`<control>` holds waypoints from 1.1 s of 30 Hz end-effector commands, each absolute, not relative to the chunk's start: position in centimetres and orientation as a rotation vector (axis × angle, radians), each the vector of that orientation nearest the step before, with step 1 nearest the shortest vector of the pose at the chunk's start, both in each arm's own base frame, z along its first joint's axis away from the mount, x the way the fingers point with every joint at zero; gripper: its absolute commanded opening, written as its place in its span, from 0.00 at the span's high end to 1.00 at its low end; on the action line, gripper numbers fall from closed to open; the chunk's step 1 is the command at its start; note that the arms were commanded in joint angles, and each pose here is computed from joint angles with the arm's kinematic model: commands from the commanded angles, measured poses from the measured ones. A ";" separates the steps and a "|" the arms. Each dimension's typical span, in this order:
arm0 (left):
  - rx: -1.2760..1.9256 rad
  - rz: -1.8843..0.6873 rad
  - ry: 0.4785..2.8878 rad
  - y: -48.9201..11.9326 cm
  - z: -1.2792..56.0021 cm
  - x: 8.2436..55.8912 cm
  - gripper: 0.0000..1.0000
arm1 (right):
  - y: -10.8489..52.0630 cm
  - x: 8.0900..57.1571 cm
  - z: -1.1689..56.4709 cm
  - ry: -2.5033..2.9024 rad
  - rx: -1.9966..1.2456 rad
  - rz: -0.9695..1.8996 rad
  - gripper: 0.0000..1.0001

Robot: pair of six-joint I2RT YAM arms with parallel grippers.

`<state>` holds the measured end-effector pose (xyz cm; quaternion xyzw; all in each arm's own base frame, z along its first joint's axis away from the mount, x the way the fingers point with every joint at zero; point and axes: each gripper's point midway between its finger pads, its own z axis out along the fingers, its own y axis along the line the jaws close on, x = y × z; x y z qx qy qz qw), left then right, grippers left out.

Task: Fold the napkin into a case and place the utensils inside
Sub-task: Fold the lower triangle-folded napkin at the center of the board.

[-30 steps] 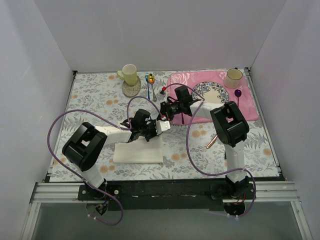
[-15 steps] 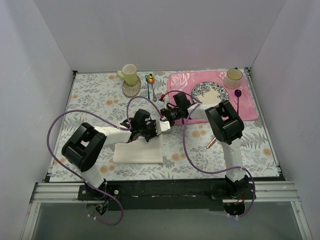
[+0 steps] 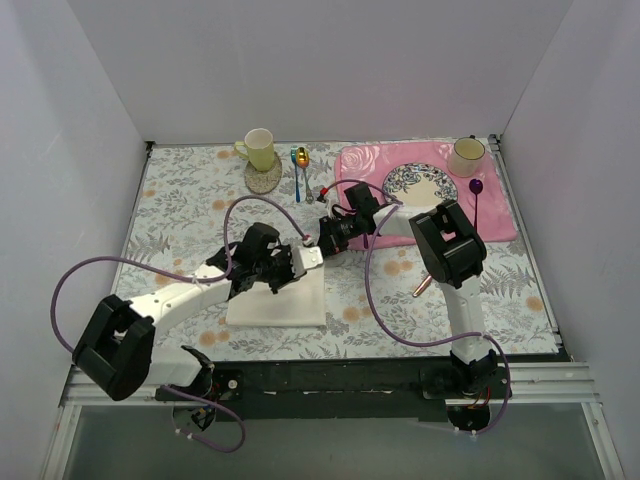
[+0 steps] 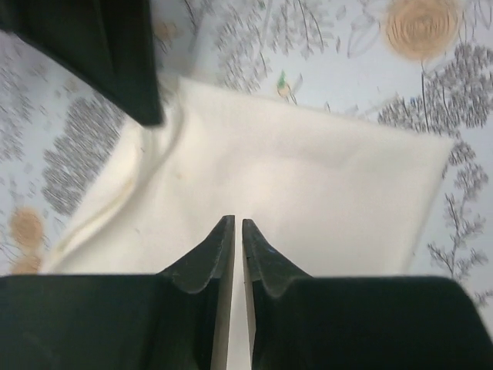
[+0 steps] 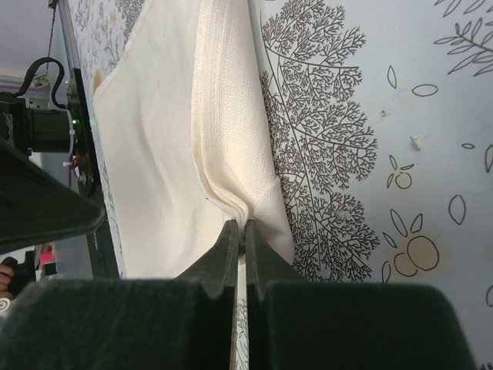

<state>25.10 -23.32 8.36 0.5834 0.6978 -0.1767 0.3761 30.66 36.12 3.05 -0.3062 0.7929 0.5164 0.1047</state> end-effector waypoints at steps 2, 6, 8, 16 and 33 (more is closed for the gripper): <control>1.536 -0.437 2.015 -19.3 3.9 21.5 0.92 | 36.0 31.8 3.2 2.299 -0.947 1.421 0.99; 1.531 -0.410 2.093 -18.8 2.3 21.8 0.94 | 36.3 31.5 4.7 2.246 -0.993 1.429 0.99; 1.546 -0.404 2.143 -18.3 1.2 21.4 0.95 | 36.6 31.2 5.9 2.207 -1.019 1.445 0.99; 1.527 -0.396 2.177 -17.7 0.4 21.0 0.97 | 36.9 28.2 8.3 2.152 -1.121 1.452 0.99; 1.472 -0.436 2.226 -17.7 0.2 21.7 0.97 | 33.9 26.2 1.0 2.299 -1.284 1.272 0.99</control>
